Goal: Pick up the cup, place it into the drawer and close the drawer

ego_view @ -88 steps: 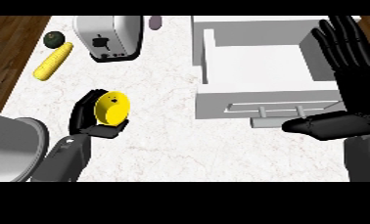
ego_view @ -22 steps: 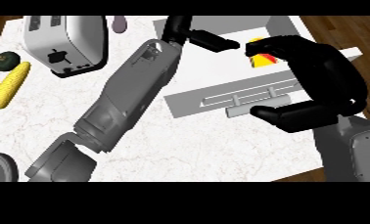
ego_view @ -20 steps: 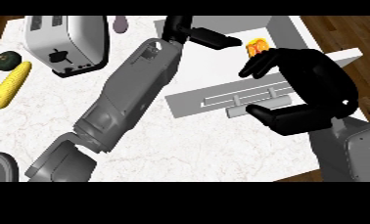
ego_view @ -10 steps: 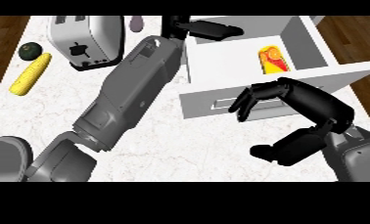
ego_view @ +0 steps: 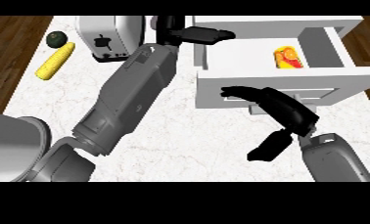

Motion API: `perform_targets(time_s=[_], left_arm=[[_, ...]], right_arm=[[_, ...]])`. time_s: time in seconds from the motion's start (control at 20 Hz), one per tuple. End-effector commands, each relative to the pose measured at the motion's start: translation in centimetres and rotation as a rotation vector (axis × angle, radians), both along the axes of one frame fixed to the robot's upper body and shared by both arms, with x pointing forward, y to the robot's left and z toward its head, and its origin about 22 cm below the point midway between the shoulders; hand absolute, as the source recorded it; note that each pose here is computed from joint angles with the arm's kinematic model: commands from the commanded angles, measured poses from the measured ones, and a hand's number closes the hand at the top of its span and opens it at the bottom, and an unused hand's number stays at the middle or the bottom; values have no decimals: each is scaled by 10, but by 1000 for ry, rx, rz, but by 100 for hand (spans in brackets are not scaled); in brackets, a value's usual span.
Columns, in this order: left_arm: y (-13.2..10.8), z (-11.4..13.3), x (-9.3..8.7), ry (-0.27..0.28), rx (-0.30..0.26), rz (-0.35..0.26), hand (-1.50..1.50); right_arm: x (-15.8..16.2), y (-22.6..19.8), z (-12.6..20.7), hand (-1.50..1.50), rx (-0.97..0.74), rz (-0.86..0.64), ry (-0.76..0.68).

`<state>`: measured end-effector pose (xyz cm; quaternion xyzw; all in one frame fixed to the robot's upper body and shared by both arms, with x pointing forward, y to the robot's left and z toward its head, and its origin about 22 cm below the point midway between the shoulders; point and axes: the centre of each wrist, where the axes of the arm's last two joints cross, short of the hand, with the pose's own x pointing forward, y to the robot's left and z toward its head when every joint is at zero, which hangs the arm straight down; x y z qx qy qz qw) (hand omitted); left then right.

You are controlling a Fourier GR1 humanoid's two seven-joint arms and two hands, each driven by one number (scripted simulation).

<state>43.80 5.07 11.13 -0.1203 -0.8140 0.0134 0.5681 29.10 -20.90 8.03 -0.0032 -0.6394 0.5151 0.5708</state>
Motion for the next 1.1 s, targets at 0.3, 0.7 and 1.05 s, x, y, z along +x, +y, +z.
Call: perform_targets(time_s=[0.3,0.7,1.05], left_arm=[[38,-26,-6,-1,-62,5,-150],[69,-23,-8,1,-88,-47,-150],[95,-48,-20,-4,-68,-64,-150]], right_arm=[[51,9,-90,150,-203,-51,68],[101,-30,-72,150,-87,-180,-47],[137,-68,-18,150,-2,-341,-160]])
